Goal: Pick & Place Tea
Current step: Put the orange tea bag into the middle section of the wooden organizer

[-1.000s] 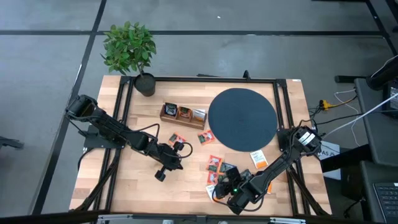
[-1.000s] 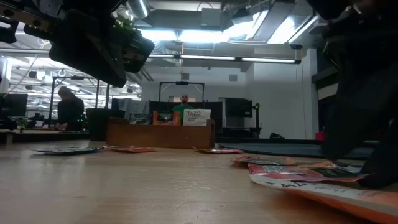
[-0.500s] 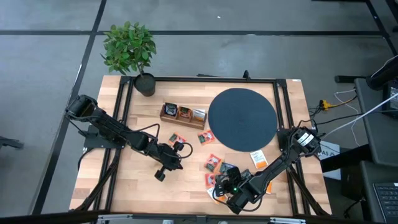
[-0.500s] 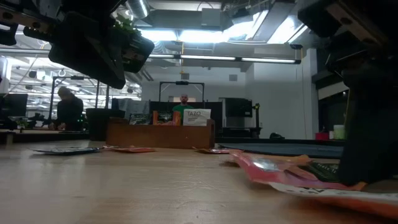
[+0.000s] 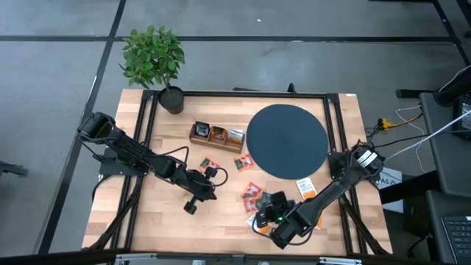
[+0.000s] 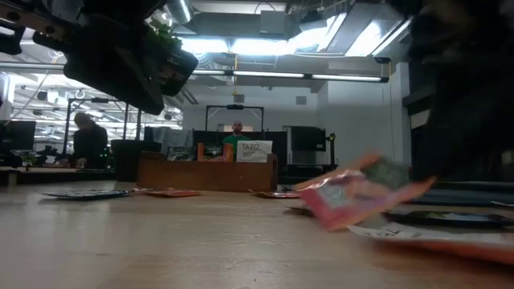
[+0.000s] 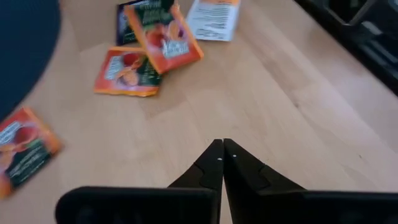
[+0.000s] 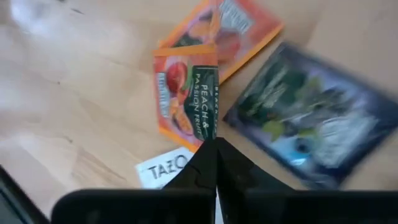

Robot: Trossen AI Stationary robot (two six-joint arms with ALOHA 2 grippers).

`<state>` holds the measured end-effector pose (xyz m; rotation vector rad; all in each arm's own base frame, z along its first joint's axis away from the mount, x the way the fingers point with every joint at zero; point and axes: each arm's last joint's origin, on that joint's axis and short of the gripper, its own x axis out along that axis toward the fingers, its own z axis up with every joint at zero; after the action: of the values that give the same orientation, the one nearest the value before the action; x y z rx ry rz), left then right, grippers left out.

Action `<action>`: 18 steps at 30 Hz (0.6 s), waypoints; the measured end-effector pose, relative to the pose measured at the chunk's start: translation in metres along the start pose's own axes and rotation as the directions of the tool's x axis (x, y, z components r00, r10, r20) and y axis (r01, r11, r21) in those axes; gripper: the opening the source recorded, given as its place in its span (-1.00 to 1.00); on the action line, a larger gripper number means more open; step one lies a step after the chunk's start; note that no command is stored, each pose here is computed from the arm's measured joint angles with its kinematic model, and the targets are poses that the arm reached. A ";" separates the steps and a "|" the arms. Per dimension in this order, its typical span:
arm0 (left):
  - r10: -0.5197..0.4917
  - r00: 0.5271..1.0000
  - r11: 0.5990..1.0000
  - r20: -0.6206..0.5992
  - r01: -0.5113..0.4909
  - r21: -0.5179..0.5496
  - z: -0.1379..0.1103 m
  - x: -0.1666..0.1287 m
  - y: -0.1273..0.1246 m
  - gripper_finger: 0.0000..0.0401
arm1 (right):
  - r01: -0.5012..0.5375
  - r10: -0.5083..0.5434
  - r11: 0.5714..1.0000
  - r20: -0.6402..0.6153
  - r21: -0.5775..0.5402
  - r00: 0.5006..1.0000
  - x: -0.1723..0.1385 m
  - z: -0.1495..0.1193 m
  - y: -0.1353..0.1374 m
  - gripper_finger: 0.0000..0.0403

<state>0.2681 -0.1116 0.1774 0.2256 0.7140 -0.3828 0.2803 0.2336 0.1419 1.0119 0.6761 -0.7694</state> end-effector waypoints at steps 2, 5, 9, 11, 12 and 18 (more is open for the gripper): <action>0.042 0.999 0.999 0.002 -0.042 -0.023 0.001 -0.001 0.001 -0.93 | 0.021 -0.020 0.999 0.017 -0.043 1.000 -0.010 0.007 -0.001 -0.99; 0.108 0.994 0.994 0.010 -0.107 -0.038 0.002 -0.005 0.003 -0.87 | 0.031 -0.028 0.994 0.031 -0.106 0.999 -0.023 0.017 -0.001 -0.99; 0.130 0.989 0.990 0.068 -0.126 -0.055 0.009 -0.014 0.008 -0.76 | 0.043 -0.034 0.972 0.041 -0.231 0.999 -0.031 0.029 0.001 -0.99; 0.146 0.983 0.988 0.108 -0.139 -0.069 0.014 -0.019 0.012 -0.70 | 0.035 -0.025 0.955 0.039 -0.296 0.999 -0.034 0.034 0.003 -0.99; 0.157 0.980 0.986 0.124 -0.148 -0.076 0.016 -0.022 0.014 -0.67 | 0.035 -0.024 0.942 0.039 -0.333 0.999 -0.034 0.036 0.004 -0.99; 0.185 0.954 0.980 0.238 -0.161 -0.114 0.027 -0.030 0.024 -0.43 | 0.031 -0.017 0.879 0.034 -0.477 0.999 -0.035 0.051 0.010 -0.99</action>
<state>0.2736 -0.0912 0.2192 0.1470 0.4602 -0.2041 0.2764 0.1987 0.1937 0.5385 0.8057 -0.5941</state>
